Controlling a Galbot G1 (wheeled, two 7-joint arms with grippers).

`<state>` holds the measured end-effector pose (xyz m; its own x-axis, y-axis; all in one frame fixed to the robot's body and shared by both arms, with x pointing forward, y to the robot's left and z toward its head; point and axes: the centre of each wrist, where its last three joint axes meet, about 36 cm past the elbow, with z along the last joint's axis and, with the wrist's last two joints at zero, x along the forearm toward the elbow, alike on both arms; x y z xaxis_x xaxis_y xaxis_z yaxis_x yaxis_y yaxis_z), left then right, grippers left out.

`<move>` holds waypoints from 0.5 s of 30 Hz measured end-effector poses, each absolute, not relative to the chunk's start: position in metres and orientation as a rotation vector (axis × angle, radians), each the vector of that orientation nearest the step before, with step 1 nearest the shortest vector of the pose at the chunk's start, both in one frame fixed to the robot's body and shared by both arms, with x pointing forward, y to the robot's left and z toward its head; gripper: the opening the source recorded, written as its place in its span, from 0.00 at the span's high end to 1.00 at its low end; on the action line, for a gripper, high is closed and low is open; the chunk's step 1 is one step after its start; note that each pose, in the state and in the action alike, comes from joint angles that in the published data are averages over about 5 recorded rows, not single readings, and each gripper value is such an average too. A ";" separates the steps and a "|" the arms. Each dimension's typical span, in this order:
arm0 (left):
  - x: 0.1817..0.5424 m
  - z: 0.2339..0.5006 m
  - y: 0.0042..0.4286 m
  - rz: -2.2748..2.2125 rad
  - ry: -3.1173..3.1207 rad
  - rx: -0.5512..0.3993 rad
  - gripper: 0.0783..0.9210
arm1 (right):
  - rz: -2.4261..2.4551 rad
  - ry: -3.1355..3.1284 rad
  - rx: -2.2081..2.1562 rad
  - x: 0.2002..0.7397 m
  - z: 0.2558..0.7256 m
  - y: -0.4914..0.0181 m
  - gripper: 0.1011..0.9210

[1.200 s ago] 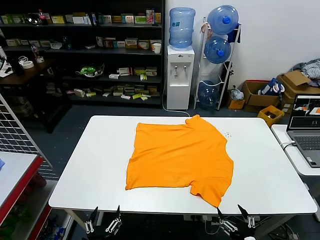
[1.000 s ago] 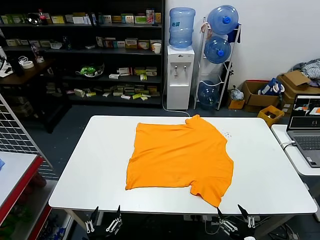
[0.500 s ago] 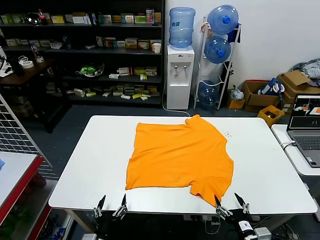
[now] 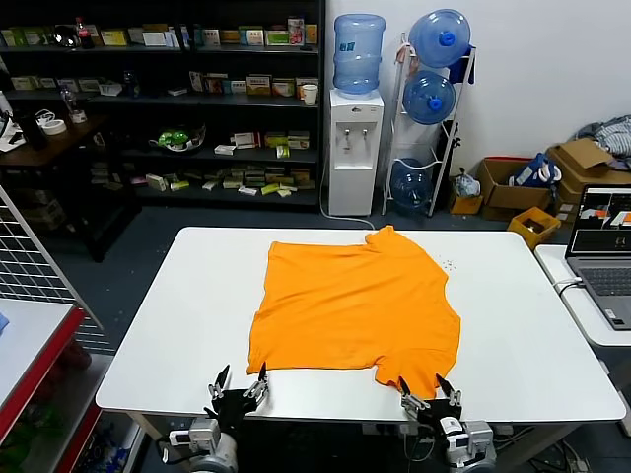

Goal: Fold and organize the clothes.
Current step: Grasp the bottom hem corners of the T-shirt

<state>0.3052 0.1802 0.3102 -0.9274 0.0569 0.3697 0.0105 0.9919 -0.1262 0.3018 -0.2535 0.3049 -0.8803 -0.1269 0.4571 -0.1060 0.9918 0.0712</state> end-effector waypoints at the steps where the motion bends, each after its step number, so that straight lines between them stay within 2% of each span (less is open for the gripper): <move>1: 0.306 0.310 0.179 0.170 -2.750 -0.051 0.15 | -0.059 -2.657 0.164 0.302 0.305 -0.253 0.29; 15: 0.311 0.301 0.171 0.154 -2.714 -0.065 0.61 | -0.043 -2.655 0.142 0.299 0.305 -0.254 0.77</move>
